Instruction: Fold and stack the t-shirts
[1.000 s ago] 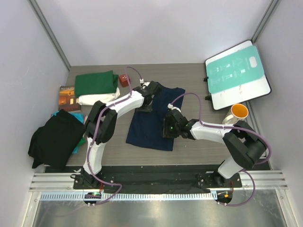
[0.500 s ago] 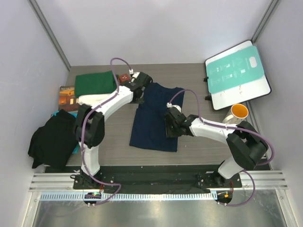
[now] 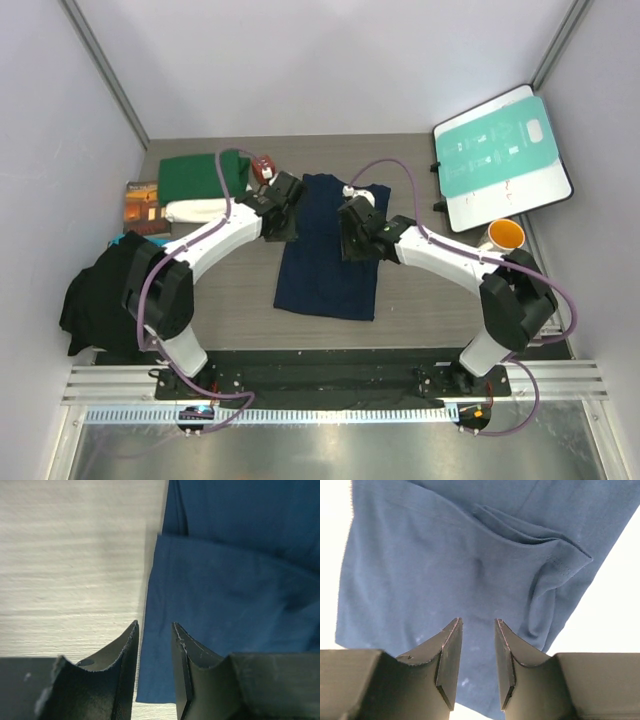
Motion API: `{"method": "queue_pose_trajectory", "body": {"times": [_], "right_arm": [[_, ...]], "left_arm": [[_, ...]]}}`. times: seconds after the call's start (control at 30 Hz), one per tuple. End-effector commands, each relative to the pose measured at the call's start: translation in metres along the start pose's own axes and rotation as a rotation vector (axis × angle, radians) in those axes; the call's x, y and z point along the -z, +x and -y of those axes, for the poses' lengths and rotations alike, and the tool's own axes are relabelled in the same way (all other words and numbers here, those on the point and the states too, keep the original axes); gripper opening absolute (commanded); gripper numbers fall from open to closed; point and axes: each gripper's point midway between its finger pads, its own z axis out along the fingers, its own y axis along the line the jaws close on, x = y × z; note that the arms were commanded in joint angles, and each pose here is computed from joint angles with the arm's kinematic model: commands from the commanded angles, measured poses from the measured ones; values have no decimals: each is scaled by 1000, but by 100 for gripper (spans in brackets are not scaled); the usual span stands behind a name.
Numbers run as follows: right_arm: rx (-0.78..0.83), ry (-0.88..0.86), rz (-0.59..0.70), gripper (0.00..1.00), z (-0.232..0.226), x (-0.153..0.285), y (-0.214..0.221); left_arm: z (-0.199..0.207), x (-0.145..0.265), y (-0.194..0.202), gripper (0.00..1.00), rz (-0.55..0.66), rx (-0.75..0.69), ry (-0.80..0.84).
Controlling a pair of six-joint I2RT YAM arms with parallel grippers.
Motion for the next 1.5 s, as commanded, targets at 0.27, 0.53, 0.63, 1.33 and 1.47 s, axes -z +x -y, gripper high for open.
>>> {"method": "queue_pose_trajectory", "body": {"times": [0.27, 0.53, 0.63, 1.33, 1.47], "right_arm": [[-12, 173, -72, 36, 56, -46, 13], [-67, 251, -123, 34, 90, -60, 25], [-57, 259, -135, 34, 93, -63, 28], [-47, 304, -153, 34, 116, -51, 37], [-45, 290, -127, 34, 110, -45, 19]], "left_arm": [[38, -45, 54, 31, -84, -62, 45], [29, -68, 92, 32, -140, -62, 3], [25, -73, 104, 31, -163, -49, -5], [-32, -7, 76, 41, -35, -29, -131], [-33, 9, 69, 45, -29, -9, -90]]}}
